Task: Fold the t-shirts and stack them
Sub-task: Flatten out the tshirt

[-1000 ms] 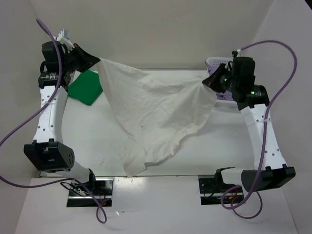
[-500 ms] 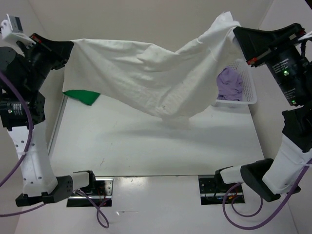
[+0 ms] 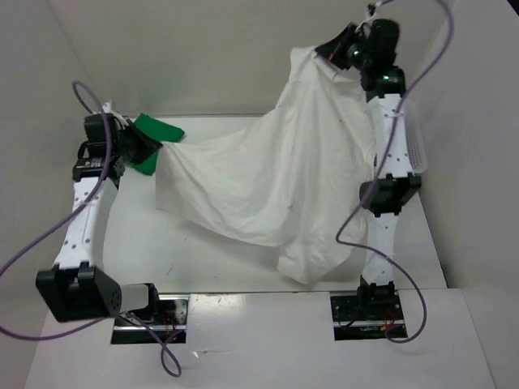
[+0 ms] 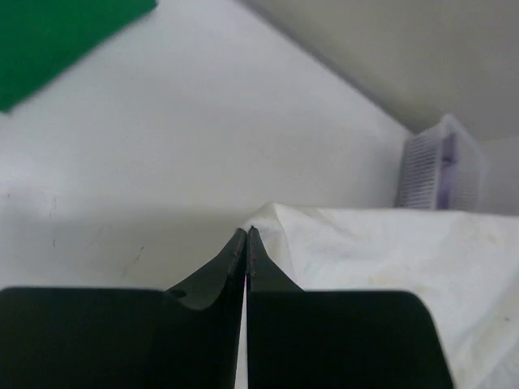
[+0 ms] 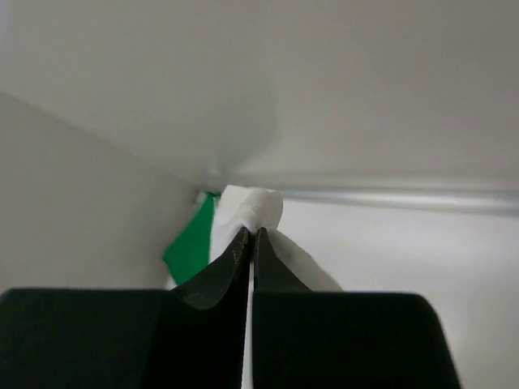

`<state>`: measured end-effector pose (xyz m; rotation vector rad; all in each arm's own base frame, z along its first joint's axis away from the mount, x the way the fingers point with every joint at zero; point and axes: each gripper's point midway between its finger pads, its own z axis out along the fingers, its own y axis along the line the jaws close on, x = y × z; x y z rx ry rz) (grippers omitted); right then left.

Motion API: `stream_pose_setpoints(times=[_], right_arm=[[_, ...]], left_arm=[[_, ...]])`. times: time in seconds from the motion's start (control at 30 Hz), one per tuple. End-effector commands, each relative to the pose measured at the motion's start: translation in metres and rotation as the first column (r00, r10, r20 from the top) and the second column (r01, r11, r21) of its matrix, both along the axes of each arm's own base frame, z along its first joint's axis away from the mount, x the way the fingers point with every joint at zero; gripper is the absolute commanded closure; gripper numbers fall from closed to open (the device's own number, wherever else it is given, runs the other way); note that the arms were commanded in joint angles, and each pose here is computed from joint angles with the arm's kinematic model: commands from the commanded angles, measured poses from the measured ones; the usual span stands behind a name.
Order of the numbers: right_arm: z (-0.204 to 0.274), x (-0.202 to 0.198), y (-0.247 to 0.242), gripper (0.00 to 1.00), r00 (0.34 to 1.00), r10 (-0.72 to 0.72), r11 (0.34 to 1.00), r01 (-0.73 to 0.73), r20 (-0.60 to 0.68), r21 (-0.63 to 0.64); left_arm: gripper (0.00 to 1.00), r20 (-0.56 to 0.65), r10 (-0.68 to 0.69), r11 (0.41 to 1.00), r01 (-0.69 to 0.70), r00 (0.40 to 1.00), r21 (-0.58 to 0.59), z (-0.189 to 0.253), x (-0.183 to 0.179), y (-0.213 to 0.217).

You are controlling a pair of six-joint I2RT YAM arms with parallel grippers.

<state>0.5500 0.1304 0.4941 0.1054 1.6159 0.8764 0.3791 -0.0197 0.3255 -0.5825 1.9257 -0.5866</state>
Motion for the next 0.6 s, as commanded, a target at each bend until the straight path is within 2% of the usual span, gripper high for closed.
stream_pose_setpoints(times=[0.0, 0.03, 0.1, 0.13, 0.2, 0.27, 0.33, 0.37, 0.4, 0.43, 0.47, 0.53, 0.57], right_arm=[[-0.088, 0.048, 0.009, 1.0, 0.985, 0.01, 1.0, -0.01, -0.174, 0.001], [-0.107, 0.06, 0.013, 1.0, 0.98, -0.004, 1.0, 0.003, -0.199, -0.005], [-0.14, 0.077, 0.026, 1.0, 0.972, -0.001, 1.0, -0.002, -0.236, -0.012], [-0.14, 0.08, 0.032, 1.0, 0.975, 0.008, 1.0, -0.008, -0.223, 0.001], [-0.14, 0.084, 0.037, 1.0, 0.977, 0.003, 1.0, 0.0, -0.211, 0.015], [-0.119, 0.079, 0.045, 0.98, 0.986, 0.017, 0.999, -0.012, -0.165, 0.031], [-0.113, 0.077, 0.045, 0.93, 0.987, 0.017, 0.999, -0.011, -0.159, 0.043], [-0.111, 0.077, 0.045, 0.79, 0.989, 0.018, 0.999, -0.011, -0.15, 0.044], [-0.108, 0.073, 0.044, 0.7, 0.987, 0.017, 0.999, -0.011, -0.157, 0.043], [-0.106, 0.071, 0.042, 0.6, 0.987, 0.006, 0.999, -0.001, -0.158, 0.032], [-0.114, 0.068, 0.041, 0.46, 0.981, 0.005, 1.0, -0.002, -0.193, 0.017], [-0.104, 0.052, 0.043, 0.37, 0.982, 0.002, 1.0, -0.007, -0.19, -0.027], [-0.114, 0.05, 0.04, 0.34, 0.976, -0.015, 0.998, 0.002, -0.218, -0.059]], left_arm=[[0.97, -0.05, 0.03, 0.999, -0.032, 0.998, -0.037, -0.048, 0.021, 0.005], [0.97, -0.083, 0.059, 0.998, -0.061, 0.995, -0.021, -0.066, 0.03, 0.01], [0.98, -0.073, 0.08, 0.997, -0.081, 0.994, -0.01, -0.07, 0.048, 0.016], [0.98, -0.117, 0.091, 0.996, -0.092, 0.989, -0.006, -0.087, 0.06, 0.02], [0.98, -0.11, 0.101, 0.995, -0.101, 0.989, 0.007, -0.087, 0.077, 0.02], [0.98, -0.106, 0.126, 0.992, -0.124, 0.986, 0.025, -0.085, 0.093, 0.024], [0.98, -0.106, 0.179, 0.983, -0.174, 0.978, 0.053, -0.087, 0.1, 0.035], [0.96, -0.088, 0.2, 0.979, -0.195, 0.976, 0.063, -0.08, 0.102, 0.039], [0.91, -0.092, 0.212, 0.976, -0.206, 0.973, 0.069, -0.082, 0.106, 0.042], [0.79, -0.107, 0.203, 0.977, -0.194, 0.973, 0.092, -0.092, 0.111, 0.044], [0.44, -0.129, 0.164, 0.984, -0.154, 0.978, 0.087, -0.097, 0.112, 0.038], [0.19, -0.184, 0.148, 0.986, -0.131, 0.972, 0.1, -0.109, 0.111, 0.037], [0.11, -0.184, 0.174, 0.981, -0.154, 0.968, 0.116, -0.11, 0.112, 0.042]])
